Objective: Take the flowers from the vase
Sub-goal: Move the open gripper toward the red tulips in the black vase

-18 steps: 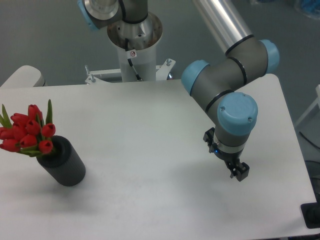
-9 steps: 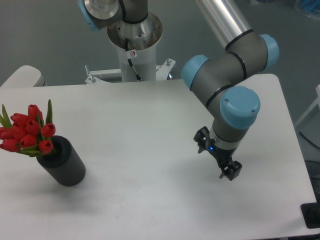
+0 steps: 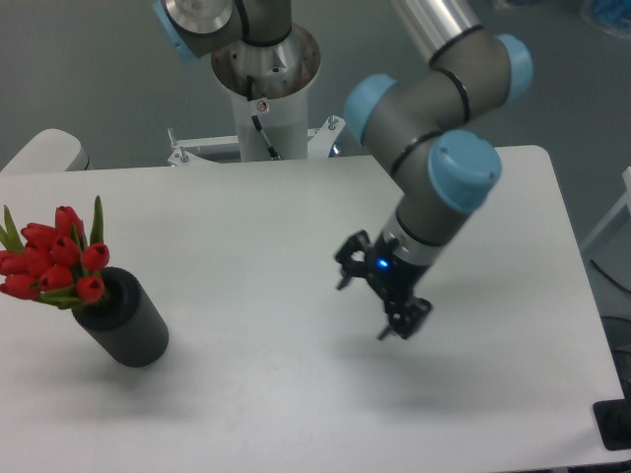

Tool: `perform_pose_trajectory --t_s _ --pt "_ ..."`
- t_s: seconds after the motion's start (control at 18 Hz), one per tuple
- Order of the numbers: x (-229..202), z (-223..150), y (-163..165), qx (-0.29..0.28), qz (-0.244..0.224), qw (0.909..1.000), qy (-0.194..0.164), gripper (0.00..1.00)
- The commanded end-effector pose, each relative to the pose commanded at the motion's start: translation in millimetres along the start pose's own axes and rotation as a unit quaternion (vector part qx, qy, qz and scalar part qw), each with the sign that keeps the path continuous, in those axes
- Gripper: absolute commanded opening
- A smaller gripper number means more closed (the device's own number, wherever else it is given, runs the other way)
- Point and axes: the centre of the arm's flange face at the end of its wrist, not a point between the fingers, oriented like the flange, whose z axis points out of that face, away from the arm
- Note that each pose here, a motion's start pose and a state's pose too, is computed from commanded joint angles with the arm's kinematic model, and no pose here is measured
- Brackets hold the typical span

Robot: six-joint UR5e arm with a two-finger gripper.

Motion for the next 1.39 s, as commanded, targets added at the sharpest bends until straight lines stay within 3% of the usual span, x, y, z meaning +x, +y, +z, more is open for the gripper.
perform_pose_trajectory --t_s 0.39,0.56,0.89,1.11,1.39 --pt "42 22 -34 0.103 -0.004 0.994 0.039 1.0" --pt "49 29 -45 0.117 -0.022 0.9915 0.051 1.0" --pt "89 71 -86 0.142 0.01 0.9852 0.095 1.0" --pt "105 79 -94 0.144 0.029 0.9846 0.094 1.0" --pt "117 85 -102 0.186 0.039 0.9768 0.099 1.0"
